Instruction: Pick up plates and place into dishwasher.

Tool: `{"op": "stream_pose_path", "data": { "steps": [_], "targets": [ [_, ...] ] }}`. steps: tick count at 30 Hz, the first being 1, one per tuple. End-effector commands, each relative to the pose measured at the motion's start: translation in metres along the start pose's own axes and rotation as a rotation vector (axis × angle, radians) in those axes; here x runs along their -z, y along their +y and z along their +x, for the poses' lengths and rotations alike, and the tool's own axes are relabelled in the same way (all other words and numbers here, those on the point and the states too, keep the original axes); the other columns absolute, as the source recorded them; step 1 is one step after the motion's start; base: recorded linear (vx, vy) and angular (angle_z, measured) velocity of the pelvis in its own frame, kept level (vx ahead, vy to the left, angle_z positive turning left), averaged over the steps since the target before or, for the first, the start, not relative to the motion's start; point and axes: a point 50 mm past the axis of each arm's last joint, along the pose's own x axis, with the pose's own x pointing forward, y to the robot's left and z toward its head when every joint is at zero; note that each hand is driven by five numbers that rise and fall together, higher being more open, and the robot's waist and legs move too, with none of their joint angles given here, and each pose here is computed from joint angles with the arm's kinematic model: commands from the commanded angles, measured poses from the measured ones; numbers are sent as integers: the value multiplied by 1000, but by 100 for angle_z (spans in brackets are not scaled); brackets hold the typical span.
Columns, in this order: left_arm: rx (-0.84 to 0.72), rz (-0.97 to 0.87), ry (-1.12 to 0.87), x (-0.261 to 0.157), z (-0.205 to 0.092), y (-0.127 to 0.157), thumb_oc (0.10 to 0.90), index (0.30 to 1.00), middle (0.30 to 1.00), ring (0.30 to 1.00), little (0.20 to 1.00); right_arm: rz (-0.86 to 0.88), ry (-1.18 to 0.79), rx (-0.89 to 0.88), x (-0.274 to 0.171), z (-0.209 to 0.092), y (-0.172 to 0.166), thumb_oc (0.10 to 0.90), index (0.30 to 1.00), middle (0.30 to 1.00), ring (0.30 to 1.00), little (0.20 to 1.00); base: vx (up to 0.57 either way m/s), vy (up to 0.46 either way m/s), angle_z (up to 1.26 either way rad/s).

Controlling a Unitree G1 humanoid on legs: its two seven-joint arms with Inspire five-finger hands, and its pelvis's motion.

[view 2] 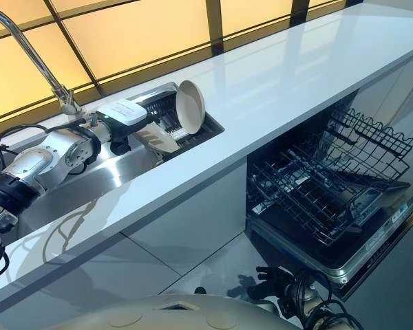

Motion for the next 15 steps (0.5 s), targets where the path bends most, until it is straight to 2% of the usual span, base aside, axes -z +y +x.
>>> {"op": "stream_pose_path", "data": {
  "steps": [1,8,15],
  "targets": [
    [-285,5,232,56,-14,81,800,900,900,900,900,-79,71,4,26,-9,-7,800,900,900,900,900,0,0,0],
    [-425,-76,260,62,-15,82,800,900,900,900,900,-62,75,15,28,-10,-10,800,900,900,900,900,0,0,0],
    [-472,-115,253,56,-11,80,800,900,900,900,900,-61,55,8,27,-10,-8,800,900,900,900,900,13,7,-4]
  ]
}}
